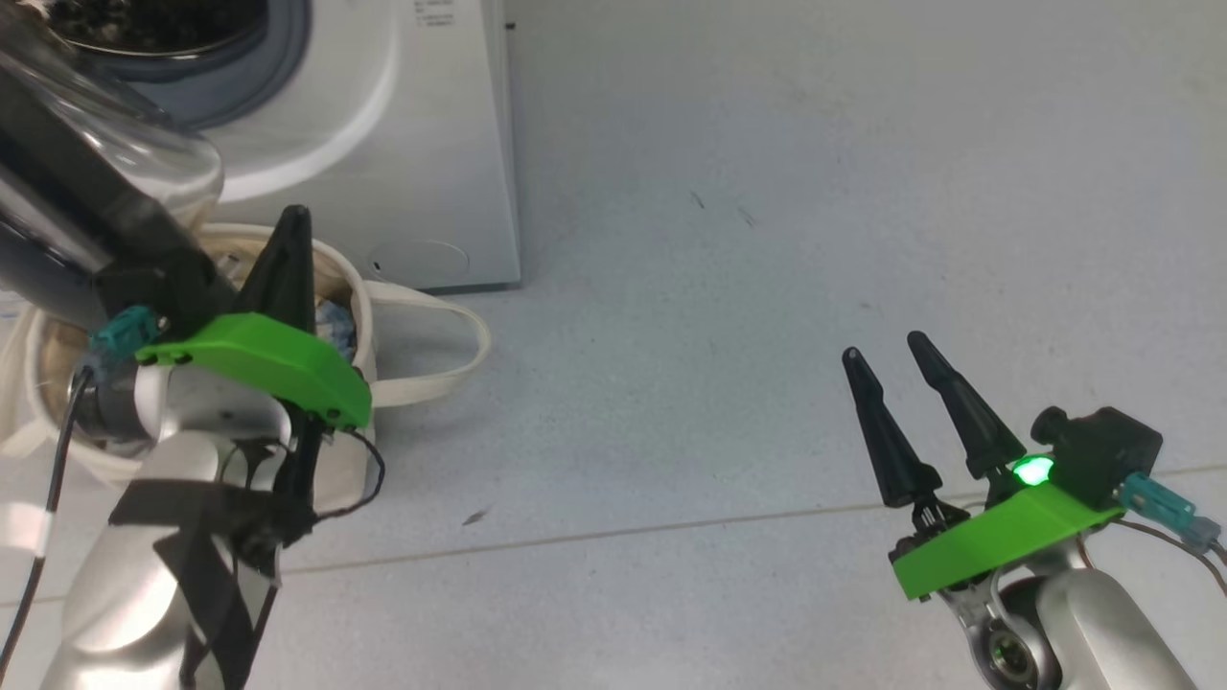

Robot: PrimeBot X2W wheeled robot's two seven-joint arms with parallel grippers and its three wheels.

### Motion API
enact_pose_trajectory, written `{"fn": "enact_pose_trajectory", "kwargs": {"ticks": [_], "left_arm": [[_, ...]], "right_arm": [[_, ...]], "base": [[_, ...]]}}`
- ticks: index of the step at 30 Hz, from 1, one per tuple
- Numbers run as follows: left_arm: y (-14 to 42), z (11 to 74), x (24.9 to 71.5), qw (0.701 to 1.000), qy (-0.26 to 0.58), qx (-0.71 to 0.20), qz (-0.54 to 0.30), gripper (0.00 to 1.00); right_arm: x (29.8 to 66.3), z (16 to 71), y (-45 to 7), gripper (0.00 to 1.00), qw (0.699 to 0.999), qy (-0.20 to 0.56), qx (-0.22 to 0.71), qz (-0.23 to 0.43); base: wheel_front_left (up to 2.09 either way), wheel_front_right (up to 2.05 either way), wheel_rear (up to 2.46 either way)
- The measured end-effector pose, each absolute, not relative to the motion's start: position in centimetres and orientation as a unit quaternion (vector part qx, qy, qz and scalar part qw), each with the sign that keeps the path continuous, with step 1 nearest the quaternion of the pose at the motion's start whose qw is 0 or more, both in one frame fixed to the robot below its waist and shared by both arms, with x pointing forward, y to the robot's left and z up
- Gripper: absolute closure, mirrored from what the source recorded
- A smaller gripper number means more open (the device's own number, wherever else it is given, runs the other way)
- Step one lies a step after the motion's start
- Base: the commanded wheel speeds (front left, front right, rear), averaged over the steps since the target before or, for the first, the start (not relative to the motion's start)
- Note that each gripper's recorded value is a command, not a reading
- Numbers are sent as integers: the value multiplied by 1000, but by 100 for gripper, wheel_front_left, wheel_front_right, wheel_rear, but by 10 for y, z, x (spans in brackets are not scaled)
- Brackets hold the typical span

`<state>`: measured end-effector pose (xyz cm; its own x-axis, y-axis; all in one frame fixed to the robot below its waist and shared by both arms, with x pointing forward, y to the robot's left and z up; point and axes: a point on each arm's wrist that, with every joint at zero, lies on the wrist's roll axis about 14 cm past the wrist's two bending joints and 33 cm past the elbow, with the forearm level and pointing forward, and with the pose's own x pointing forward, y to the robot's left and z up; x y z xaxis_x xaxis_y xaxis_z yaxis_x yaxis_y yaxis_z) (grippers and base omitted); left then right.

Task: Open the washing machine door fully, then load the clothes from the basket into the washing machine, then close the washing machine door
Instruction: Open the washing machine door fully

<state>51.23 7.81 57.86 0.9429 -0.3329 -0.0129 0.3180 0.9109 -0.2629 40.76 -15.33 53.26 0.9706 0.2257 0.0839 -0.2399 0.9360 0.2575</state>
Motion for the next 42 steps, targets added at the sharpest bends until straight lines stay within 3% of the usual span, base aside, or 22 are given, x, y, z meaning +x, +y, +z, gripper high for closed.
{"fn": "enact_pose_trajectory", "kwargs": {"ticks": [17, 42], "left_arm": [[129, 550, 534, 989, 36, -132, -48, 100], [199, 563, 484, 992, 6, -113, 48, 100]], "right_arm": [[410, 526, -140, 0, 981, -19, 134, 136], [424, 542, -87, 0, 966, -29, 131, 219]], "base": [[0, 0, 0], [0, 0, 0]]}}
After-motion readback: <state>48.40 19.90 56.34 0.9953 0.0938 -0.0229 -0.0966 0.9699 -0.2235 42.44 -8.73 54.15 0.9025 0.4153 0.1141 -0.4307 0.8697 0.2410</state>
